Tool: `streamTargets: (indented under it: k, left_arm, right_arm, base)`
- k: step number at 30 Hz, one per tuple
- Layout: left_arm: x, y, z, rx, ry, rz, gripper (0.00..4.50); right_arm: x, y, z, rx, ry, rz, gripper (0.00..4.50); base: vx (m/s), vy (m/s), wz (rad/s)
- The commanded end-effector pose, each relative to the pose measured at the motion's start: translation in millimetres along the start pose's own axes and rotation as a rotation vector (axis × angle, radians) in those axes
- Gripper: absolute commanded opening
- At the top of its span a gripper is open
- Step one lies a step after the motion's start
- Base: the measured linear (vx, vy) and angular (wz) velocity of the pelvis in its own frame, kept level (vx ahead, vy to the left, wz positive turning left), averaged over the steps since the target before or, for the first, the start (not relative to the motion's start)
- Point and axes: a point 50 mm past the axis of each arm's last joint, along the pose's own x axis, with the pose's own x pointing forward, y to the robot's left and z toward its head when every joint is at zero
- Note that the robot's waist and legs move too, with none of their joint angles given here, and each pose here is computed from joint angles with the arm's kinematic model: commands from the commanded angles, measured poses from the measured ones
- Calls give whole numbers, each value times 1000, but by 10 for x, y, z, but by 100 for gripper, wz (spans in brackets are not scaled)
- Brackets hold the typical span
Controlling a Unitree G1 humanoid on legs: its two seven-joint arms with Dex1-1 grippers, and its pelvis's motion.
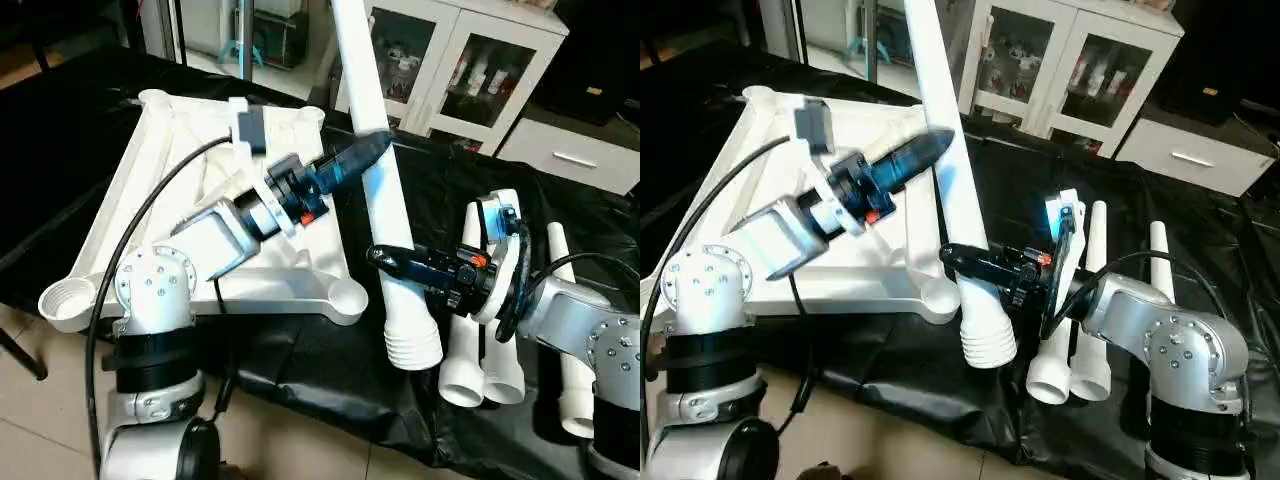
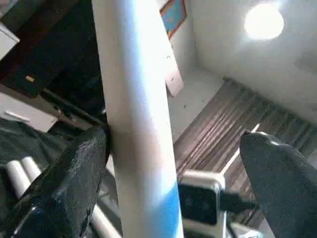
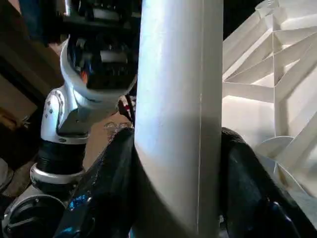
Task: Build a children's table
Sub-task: Pick table leg
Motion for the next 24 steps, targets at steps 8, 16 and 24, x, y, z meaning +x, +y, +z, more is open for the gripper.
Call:
streamTargets:
  k: [8,16,24]
  left_arm:
    - [78,-35,-98,77,110,-9,377]
    - [67,-34,-90,72,106,-18,328]
    - [60,17,-44,51,84,4,262]
  right_arm:
    - [4,0,-104,-59,112,-14,181]
    - [11,-40,-83,-69,99,-35,181]
    - [1,-64,-70,-85,90,-53,181]
  base:
    - [0,0,0]
    - [0,0,0]
    - [0,0,0]
